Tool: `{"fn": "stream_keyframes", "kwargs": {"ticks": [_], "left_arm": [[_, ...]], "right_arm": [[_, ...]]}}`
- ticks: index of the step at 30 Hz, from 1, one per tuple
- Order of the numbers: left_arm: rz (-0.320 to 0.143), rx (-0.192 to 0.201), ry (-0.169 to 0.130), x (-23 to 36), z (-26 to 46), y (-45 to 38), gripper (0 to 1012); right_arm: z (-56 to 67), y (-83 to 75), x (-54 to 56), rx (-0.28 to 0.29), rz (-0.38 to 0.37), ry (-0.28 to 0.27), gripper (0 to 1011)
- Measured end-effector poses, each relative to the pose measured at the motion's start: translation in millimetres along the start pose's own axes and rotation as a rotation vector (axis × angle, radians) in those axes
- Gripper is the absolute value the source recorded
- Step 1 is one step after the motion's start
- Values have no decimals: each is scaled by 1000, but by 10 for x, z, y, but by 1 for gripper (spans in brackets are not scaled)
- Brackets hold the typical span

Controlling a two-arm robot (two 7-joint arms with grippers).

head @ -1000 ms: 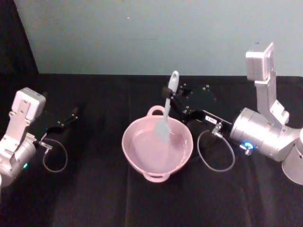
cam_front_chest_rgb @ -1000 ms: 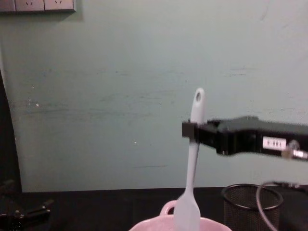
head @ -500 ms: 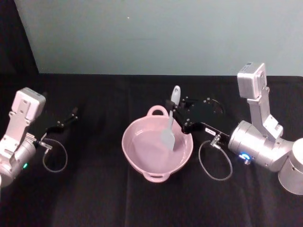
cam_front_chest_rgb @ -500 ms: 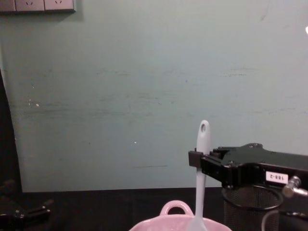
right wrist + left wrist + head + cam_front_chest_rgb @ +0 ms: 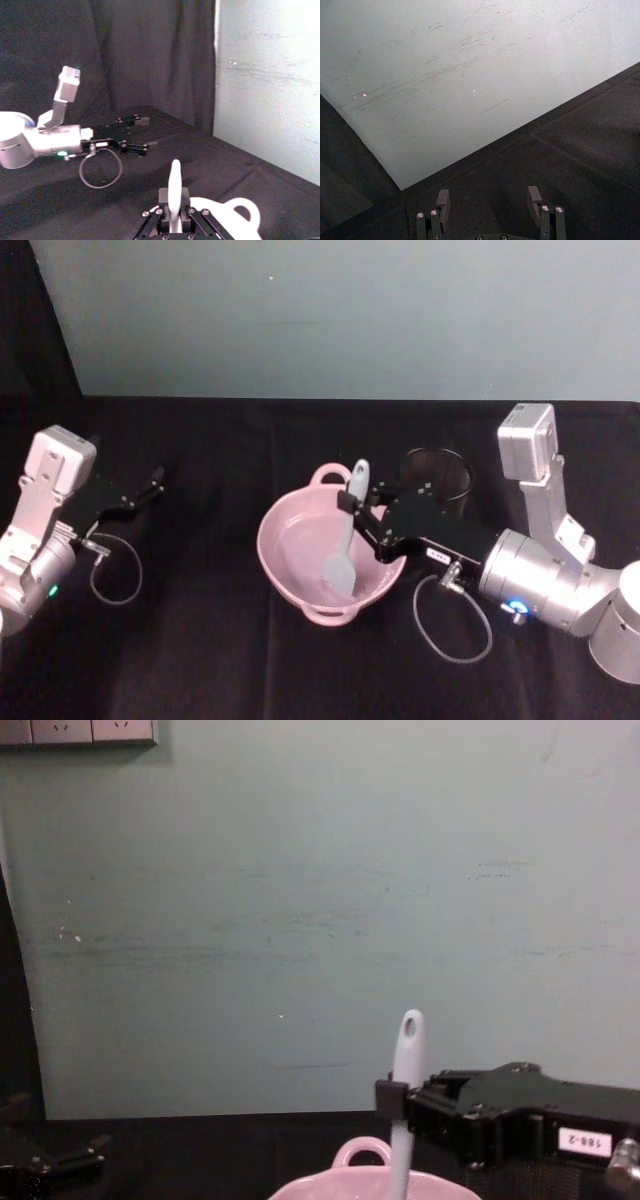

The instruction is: Use the one hand to pick up the spoon and stir the clear water in the bowl.

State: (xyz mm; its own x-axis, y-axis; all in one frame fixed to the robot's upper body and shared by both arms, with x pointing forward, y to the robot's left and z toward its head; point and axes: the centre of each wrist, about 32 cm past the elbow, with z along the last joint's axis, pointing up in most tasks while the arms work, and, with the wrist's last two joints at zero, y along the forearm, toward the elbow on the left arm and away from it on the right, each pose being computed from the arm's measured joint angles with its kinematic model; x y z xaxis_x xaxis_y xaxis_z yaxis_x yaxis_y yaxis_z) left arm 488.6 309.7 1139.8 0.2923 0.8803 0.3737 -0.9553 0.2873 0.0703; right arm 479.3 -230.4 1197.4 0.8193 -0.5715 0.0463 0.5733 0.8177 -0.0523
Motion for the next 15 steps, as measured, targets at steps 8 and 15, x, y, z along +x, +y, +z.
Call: {"fn": "stream_keyframes", "kwargs": {"ticks": [8, 15], "left_arm": [[0, 0, 0, 0, 0, 0, 1012], [0, 0, 0, 0, 0, 0, 1011]], "right_arm": [[-51, 136, -60, 7, 34, 25, 120], [-116, 378, -70, 27, 28, 8, 120]]}}
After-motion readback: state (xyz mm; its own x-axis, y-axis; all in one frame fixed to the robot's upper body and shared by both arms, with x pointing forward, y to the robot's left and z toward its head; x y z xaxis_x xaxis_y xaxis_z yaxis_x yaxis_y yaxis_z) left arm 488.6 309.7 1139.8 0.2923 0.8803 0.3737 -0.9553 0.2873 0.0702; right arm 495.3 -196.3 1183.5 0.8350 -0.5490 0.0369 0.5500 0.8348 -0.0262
